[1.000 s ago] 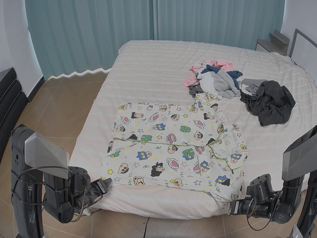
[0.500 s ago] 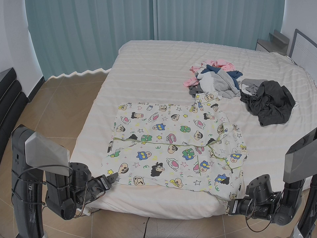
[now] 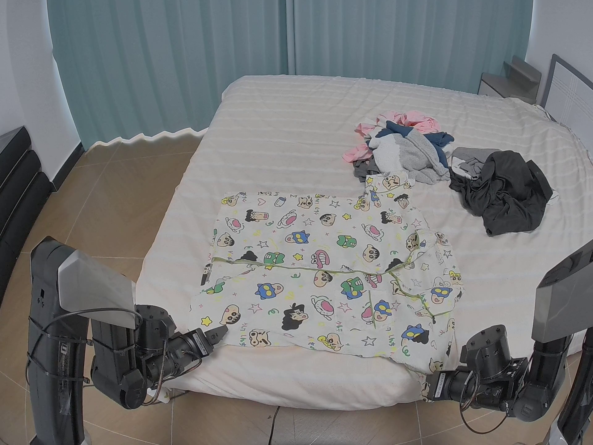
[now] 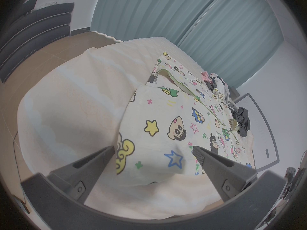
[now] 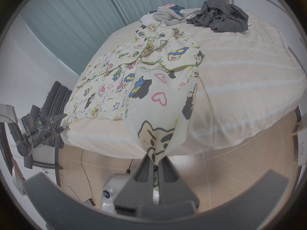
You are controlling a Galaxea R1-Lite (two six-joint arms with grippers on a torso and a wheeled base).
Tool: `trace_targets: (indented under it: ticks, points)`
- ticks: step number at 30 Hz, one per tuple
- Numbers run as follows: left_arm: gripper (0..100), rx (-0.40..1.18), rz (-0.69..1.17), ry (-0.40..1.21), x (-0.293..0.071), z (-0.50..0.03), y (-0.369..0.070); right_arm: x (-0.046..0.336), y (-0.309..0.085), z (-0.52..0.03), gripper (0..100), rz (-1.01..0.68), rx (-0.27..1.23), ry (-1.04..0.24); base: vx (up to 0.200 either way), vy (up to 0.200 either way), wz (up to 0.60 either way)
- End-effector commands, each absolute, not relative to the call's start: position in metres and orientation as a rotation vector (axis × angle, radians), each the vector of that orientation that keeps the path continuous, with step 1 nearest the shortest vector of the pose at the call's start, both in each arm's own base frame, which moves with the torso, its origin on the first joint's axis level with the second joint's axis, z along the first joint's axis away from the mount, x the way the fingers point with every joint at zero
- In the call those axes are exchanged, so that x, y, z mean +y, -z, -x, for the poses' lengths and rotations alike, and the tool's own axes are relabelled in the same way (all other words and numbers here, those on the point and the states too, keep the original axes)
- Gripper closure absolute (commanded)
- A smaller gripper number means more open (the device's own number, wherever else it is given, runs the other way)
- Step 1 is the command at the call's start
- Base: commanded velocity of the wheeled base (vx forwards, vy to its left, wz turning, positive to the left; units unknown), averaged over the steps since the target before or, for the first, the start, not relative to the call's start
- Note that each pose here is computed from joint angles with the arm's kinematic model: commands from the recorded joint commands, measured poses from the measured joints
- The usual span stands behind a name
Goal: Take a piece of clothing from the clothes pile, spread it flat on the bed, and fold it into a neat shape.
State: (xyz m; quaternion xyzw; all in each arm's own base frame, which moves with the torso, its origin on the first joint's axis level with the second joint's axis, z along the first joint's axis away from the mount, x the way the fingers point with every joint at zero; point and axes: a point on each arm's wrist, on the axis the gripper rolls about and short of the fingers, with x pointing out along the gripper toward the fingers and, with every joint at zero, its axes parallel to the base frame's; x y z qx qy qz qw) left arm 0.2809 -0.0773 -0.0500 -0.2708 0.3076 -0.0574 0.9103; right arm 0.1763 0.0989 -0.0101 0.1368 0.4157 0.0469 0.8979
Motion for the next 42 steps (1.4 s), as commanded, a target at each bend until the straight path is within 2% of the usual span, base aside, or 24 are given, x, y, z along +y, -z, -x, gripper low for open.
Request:
trace_targets:
  ticks: [1, 2, 22, 27, 42]
  points:
    - [0, 0.601, 0.582, 0.124, -0.079, -0.288, 0.049, 0.096, 0.01, -0.172, 100, -0.277, 0.872, -0.09, 0.0, 0.0, 0.0]
    - [100, 0.598, 0.585, 0.125, -0.079, -0.288, 0.049, 0.096, 0.01, -0.172, 100, -0.276, 0.871, -0.089, 0.0, 0.0, 0.0]
    - [100, 0.603, 0.584, 0.079, -0.063, -0.28, 0.042, 0.096, 0.004, -0.172, 100, -0.284, 0.851, -0.093, 0.0, 0.0, 0.0]
    - [100, 0.616, 0.597, 0.117, -0.06, -0.268, 0.028, 0.091, -0.005, -0.163, 100, -0.27, 0.886, -0.084, 0.0, 0.0, 0.0]
    - [100, 0.708, 0.591, 0.136, -0.053, -0.243, 0.027, 0.082, -0.017, -0.147, 100, -0.246, 0.945, -0.061, 0.0, 0.0, 0.0]
